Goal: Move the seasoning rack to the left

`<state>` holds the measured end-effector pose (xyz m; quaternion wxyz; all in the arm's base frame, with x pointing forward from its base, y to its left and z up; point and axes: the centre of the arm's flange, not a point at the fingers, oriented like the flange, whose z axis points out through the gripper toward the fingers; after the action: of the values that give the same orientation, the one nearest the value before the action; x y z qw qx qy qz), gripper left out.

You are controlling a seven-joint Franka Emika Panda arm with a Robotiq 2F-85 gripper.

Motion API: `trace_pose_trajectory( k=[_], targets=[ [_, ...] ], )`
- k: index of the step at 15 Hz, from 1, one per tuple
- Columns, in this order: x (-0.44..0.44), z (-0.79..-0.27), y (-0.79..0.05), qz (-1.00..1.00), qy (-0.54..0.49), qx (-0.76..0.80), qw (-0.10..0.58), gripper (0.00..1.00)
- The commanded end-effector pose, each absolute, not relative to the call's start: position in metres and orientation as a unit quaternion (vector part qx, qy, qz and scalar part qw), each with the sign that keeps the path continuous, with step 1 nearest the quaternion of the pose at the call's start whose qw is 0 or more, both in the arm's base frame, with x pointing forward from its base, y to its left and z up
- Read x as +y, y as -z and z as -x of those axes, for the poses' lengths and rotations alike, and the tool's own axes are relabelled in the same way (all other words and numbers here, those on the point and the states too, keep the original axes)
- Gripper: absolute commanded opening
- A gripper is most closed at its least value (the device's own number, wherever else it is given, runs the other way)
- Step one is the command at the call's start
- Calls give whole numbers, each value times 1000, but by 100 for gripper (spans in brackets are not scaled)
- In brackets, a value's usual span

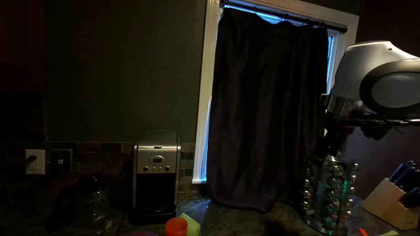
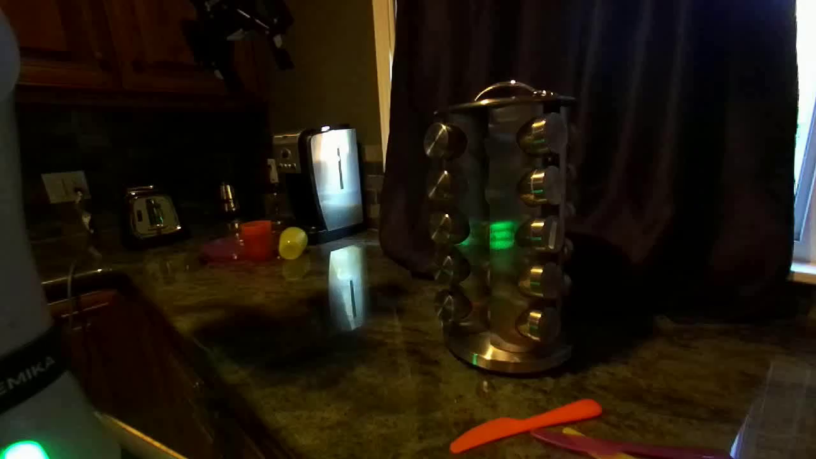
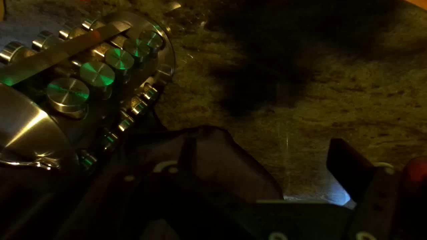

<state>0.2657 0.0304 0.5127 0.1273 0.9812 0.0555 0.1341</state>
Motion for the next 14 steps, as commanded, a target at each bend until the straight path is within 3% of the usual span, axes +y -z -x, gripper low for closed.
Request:
trace_pose_trajectory(
  k=[1, 6, 14],
  targets=[
    [30, -266, -512, -981, -133, 56, 127, 100],
    [30, -266, -510, -982, -130, 56, 127, 100],
    [-83, -340, -555, -962, -95, 232, 111, 100]
  ],
)
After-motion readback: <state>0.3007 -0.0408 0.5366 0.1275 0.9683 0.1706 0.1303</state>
